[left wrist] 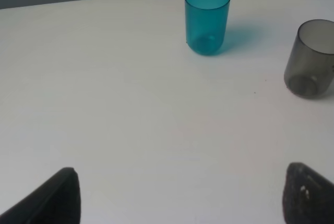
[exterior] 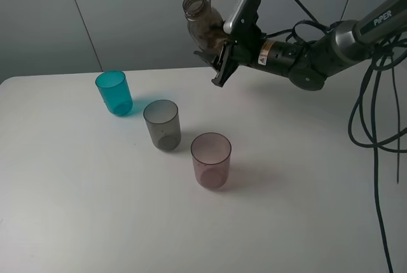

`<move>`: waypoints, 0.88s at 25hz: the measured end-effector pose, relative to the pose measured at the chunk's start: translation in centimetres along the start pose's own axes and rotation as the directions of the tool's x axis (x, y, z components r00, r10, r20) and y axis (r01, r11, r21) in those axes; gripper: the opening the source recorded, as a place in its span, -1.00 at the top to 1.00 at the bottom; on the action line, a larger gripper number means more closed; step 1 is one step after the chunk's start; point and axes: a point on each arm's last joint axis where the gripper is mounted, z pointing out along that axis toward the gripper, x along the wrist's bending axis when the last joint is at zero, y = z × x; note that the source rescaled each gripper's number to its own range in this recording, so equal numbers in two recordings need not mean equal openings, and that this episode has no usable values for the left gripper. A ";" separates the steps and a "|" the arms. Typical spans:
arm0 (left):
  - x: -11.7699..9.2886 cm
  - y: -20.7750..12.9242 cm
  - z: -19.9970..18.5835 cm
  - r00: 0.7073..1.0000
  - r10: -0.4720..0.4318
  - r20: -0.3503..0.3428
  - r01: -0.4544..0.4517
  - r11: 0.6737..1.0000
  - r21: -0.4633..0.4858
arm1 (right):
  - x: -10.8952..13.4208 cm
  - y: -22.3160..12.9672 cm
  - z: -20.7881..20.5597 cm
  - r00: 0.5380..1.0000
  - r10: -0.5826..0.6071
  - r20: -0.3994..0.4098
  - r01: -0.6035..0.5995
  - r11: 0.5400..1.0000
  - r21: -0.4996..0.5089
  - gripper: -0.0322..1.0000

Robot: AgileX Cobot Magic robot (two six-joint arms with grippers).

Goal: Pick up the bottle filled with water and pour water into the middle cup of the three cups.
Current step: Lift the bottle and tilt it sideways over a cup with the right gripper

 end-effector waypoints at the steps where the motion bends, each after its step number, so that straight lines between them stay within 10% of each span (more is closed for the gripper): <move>1: 0.0 0.0 0.0 1.000 0.000 0.000 0.000 1.000 0.000 | 0.2 0.2 0.1 1.000 -0.012 -0.006 0.012 1.000 -0.004 0.92; 22: 0.0 0.0 0.0 1.000 0.000 0.000 0.000 1.000 0.000 | 3.7 -1.0 1.5 0.939 -0.336 -0.079 0.336 0.942 -0.020 0.92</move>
